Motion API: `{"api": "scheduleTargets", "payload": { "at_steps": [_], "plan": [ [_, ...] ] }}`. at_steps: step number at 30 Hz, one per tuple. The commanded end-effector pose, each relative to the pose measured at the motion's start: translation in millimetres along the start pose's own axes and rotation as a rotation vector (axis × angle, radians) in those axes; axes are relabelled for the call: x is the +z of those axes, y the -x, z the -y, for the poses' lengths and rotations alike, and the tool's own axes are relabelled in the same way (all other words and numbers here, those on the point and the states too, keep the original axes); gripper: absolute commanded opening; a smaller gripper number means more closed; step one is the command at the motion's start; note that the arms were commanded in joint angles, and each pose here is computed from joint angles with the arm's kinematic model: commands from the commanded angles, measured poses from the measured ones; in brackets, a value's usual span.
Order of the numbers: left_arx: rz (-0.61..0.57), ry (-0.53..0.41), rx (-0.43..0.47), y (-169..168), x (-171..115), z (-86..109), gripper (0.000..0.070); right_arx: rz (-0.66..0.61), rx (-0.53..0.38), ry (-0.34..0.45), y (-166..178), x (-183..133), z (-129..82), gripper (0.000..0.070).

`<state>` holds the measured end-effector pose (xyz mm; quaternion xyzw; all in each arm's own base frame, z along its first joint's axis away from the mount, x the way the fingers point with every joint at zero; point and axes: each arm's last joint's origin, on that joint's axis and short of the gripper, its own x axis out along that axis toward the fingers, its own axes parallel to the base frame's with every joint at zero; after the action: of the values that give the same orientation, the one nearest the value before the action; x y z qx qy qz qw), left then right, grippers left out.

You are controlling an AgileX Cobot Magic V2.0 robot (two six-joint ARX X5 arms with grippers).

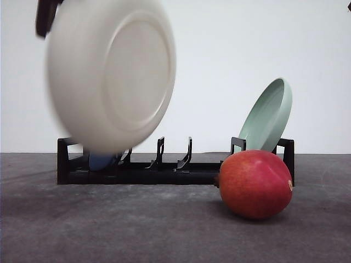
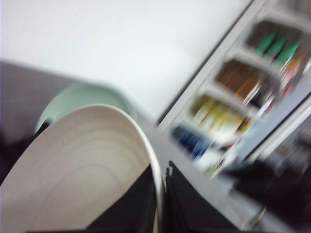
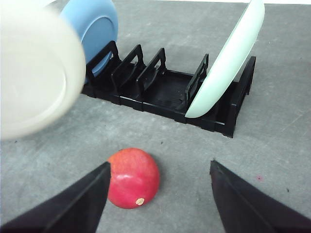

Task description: Place pomegranate in white plate

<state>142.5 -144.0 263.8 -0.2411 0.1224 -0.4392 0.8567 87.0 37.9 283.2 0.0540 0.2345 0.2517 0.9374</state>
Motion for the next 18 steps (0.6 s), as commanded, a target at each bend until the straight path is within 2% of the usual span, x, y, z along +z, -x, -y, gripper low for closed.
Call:
{"api": "scheduleTargets", "payload": {
  "at_steps": [1, 6, 11, 15, 18],
  "plan": [
    [-0.056, -0.168, -0.014, -1.6, -4.7, 0.7, 0.0009, 0.008, 0.007, -0.007, 1.5, 2.6, -1.2, 0.04],
    [-0.224, -0.464, -0.007, -3.0, -22.9, -3.2, 0.0009, -0.003, 0.005, -0.009, 1.5, 1.5, -1.1, 0.04],
    [-0.36, -0.742, -0.071, -9.0, -42.5, -3.9, 0.0009, -0.008, 0.004, -0.01, 1.5, 1.1, -1.0, 0.0399],
    [-0.431, -0.902, -0.126, -16.9, -58.0, -3.6, 0.0009, -0.008, 0.004, -0.01, 1.5, 1.1, -1.0, 0.04],
    [-0.484, -0.967, -0.093, -22.7, -69.8, -4.5, 0.0009, -0.008, 0.004, -0.01, 1.5, 1.1, -1.0, 0.04]
  ]
}}
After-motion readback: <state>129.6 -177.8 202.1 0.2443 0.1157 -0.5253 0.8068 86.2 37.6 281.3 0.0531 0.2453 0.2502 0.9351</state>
